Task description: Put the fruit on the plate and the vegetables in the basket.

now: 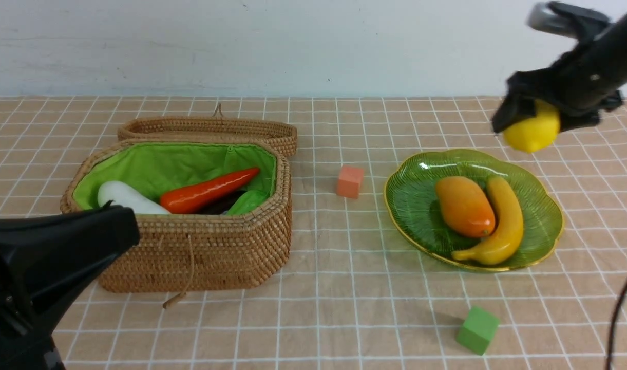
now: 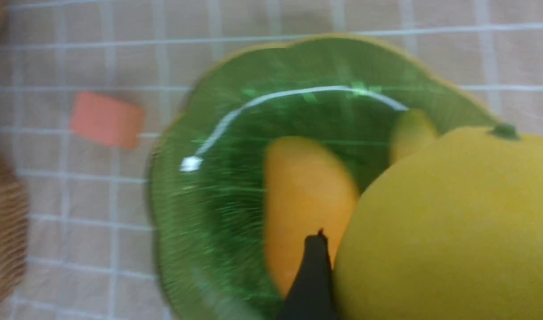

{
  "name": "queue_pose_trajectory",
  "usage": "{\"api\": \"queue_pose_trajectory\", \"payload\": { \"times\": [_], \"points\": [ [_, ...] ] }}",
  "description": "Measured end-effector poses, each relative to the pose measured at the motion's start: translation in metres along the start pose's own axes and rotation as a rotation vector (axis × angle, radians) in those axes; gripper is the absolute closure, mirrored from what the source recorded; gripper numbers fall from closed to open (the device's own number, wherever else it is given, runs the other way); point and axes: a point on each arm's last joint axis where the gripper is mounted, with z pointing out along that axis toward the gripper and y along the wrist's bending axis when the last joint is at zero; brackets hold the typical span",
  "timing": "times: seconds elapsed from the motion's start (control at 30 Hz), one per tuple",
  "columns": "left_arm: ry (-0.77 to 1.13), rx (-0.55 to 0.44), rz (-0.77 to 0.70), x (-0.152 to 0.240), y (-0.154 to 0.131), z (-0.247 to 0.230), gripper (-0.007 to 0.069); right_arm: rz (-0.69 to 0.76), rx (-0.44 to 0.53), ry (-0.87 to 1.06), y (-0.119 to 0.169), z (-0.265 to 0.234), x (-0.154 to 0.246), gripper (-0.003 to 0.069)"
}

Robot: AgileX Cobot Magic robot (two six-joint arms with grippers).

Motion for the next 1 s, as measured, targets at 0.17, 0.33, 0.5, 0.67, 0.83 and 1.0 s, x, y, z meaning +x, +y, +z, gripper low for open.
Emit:
{"api": "queue_pose_trajectory", "payload": {
  "times": [0.17, 0.33, 0.5, 0.67, 0.83, 1.0],
  "points": [
    [0.000, 0.000, 0.004, 0.000, 0.000, 0.000, 0.0622, -0.164, 0.002, 0.133, 0.053, 0.064, 0.017, 0.0064],
    [-0.001, 0.000, 0.006, 0.000, 0.000, 0.000, 0.0622, -0.188, 0.086, 0.185, 0.061, 0.092, 0.026, 0.0043],
    [-0.001, 0.000, 0.007, 0.000, 0.000, 0.000, 0.0621, -0.174, 0.106, 0.181, 0.062, 0.090, 0.026, -0.0020],
    [-0.004, -0.012, 0.027, 0.000, 0.001, 0.000, 0.0617, -0.161, 0.112, 0.175, 0.067, 0.067, 0.024, -0.0001],
    [-0.002, -0.054, 0.065, 0.000, 0.005, 0.000, 0.0614, -0.181, 0.111, 0.131, 0.080, 0.005, 0.021, 0.0120],
    [-0.032, -0.065, 0.059, 0.005, 0.013, -0.014, 0.0613, -0.204, 0.128, 0.058, 0.092, -0.078, 0.043, 0.0393]
  ]
}}
